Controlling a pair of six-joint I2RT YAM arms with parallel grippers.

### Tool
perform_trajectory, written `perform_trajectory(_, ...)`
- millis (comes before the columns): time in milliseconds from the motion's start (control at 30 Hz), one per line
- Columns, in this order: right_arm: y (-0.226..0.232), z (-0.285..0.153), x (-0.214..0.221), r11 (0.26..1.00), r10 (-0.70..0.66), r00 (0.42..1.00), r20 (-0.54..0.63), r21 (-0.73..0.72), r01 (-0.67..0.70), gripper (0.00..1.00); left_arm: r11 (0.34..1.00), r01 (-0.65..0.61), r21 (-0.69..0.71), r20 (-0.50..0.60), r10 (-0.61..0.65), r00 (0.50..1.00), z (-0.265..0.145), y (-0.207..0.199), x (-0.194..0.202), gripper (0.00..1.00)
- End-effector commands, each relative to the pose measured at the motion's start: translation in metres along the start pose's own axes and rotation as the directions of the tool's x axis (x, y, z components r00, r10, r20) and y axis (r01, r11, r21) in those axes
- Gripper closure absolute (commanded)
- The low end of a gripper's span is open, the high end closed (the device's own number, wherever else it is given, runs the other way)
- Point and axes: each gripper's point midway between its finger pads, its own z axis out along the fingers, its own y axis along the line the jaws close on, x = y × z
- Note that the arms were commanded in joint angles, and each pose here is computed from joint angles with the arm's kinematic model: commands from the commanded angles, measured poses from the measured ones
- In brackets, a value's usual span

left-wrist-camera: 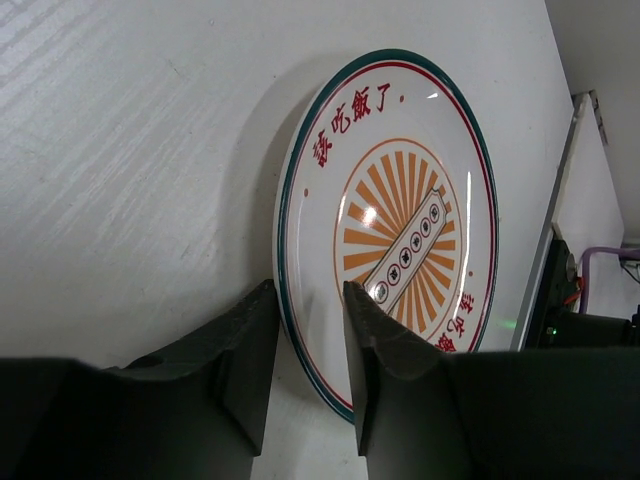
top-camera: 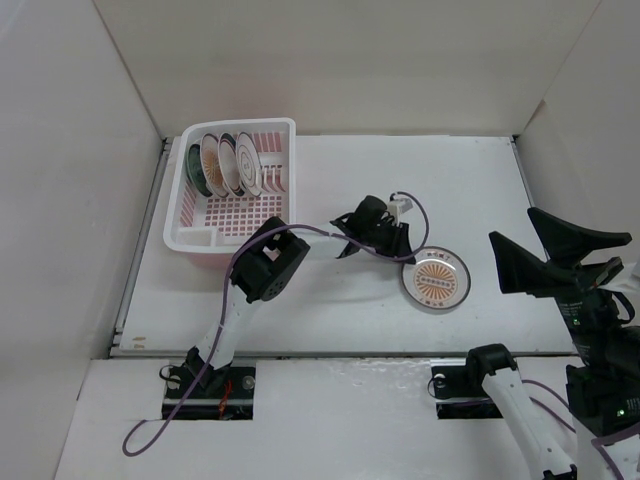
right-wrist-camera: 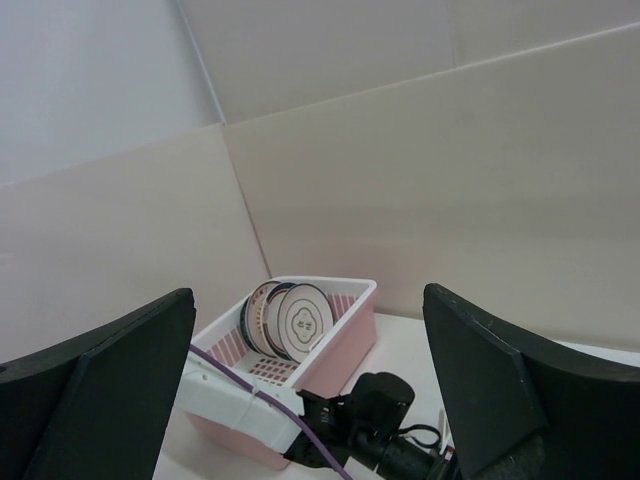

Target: Load the plates into the dish rack

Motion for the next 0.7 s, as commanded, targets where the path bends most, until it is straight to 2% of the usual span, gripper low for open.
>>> perform_trajectory(0, 0.004, -0.002, -0.009, 1.0, 0.003, 1.0, 0.03, -0.008, -0.003, 0.0, 0.999, 0.001, -0.038, -0.054, -0.003, 0.999, -0.002, 0.003, 0.021, 0.73)
perform_trajectory(100, 0.004, -0.002, -0.009, 1.0, 0.003, 1.0, 0.03, -0.008, -0.003, 0.0, 0.998, -0.015, -0.054, -0.034, 0.013, 0.999, -0.003, 0.003, 0.015, 0.78)
perform_trajectory(133, 0.004, -0.002, -0.009, 1.0, 0.003, 1.0, 0.03, -0.008, -0.003, 0.0, 0.999, -0.019, -0.048, -0.04, 0.018, 0.999, -0.002, 0.0, 0.018, 0.86)
perform_trajectory(233, 0.004, -0.002, -0.009, 1.0, 0.003, 1.0, 0.03, -0.008, -0.003, 0.0, 0.998, -0.023, -0.052, -0.046, 0.02, 0.999, 0.001, -0.004, 0.02, 1.0)
perform_trajectory(333, 0.004, -0.002, -0.009, 1.0, 0.003, 1.0, 0.03, -0.008, -0.003, 0.0, 0.996, -0.014, -0.083, -0.05, 0.01, 0.999, 0.002, 0.004, 0.023, 1.0)
perform_trajectory(400, 0.004, -0.002, -0.009, 1.0, 0.003, 1.0, 0.03, -0.008, -0.003, 0.0, 0.996, -0.028, -0.08, -0.039, 0.024, 0.999, -0.001, -0.007, 0.018, 1.0)
perform_trajectory(567, 0.002, 0.0, -0.007, 1.0, 0.006, 1.0, 0.022, -0.005, -0.005, 0.0, 0.991, -0.079, -0.11, 0.049, 0.085, 0.995, -0.019, -0.039, -0.016, 1.0)
perform_trajectory(667, 0.002, 0.0, -0.007, 1.0, 0.006, 1.0, 0.022, -0.005, -0.005, 0.0, 0.986, -0.102, -0.134, 0.134, 0.12, 0.984, -0.04, -0.065, -0.053, 1.0)
